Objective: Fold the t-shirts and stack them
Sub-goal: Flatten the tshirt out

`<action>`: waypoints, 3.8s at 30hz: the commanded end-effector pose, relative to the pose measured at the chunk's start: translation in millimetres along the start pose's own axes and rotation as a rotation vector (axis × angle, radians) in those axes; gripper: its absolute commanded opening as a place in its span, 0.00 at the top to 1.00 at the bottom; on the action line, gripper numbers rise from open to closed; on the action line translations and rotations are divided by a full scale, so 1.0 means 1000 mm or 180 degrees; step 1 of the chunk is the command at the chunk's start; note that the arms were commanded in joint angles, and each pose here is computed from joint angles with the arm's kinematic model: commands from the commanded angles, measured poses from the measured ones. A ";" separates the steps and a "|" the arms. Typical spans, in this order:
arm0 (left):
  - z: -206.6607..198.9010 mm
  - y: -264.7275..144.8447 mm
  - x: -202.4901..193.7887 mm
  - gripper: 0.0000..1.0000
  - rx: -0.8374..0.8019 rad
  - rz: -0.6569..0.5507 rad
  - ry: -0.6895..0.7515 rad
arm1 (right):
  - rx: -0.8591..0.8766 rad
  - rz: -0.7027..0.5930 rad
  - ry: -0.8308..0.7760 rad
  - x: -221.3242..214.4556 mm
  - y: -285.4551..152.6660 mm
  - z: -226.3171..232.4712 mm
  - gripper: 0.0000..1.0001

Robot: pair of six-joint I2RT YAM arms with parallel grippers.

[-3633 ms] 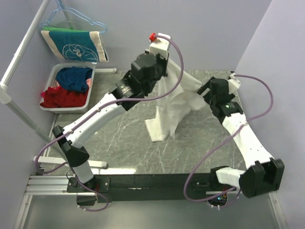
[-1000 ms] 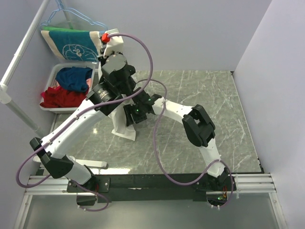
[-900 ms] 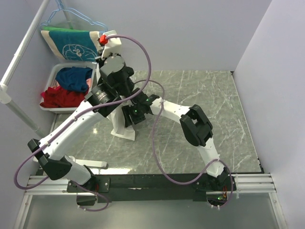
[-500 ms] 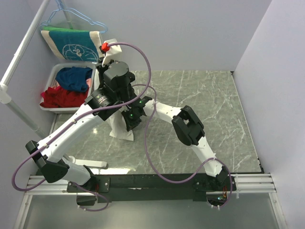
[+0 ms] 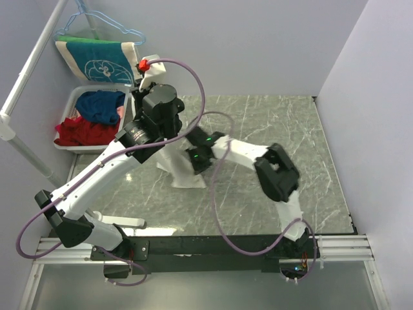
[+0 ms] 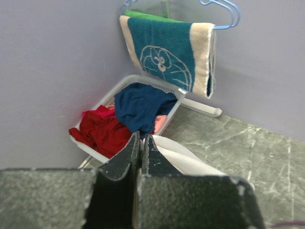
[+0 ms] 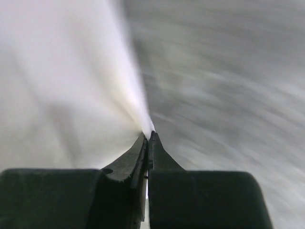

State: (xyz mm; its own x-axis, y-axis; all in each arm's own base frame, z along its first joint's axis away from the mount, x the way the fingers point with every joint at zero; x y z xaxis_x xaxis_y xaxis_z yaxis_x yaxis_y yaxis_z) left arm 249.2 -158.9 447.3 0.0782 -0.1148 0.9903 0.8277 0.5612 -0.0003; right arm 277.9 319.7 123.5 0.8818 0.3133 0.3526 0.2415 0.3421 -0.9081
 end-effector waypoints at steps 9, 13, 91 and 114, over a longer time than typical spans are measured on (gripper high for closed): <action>-0.035 0.044 -0.003 0.99 -0.0721 0.0560 -0.0577 | -0.0852 -0.1598 0.1365 0.049 -0.180 -0.151 1.00; -0.053 0.080 -0.011 0.99 -0.1086 0.0784 -0.0791 | -0.0877 -0.1943 0.1535 0.073 -0.219 -0.173 1.00; -0.085 0.112 -0.253 0.54 -0.1369 0.3060 -0.0381 | -0.0825 -0.1165 0.2456 0.008 -0.130 -0.193 0.44; -0.156 0.067 -0.241 0.44 -0.2585 0.3177 -0.0103 | -0.0736 -0.0547 0.2268 0.042 -0.057 -0.207 0.42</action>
State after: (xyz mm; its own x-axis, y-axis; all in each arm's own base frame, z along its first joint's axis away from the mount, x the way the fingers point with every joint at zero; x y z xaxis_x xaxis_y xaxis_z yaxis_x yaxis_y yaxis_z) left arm 364.6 -210.1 186.5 0.8396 0.1184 0.5301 0.5431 -0.1913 -0.8176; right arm 377.9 127.9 130.7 0.8557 -0.4222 0.2992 0.3812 0.1235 -0.9162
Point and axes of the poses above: each gripper's point midway between its finger pads, its own y axis out along the fingers, its own z axis along the line the jaws close on, x = y × z, the point moved 10 cm from there along -y, back along the fingers, and after that the axes turned 2 degrees about y, right-handed, at the moved point
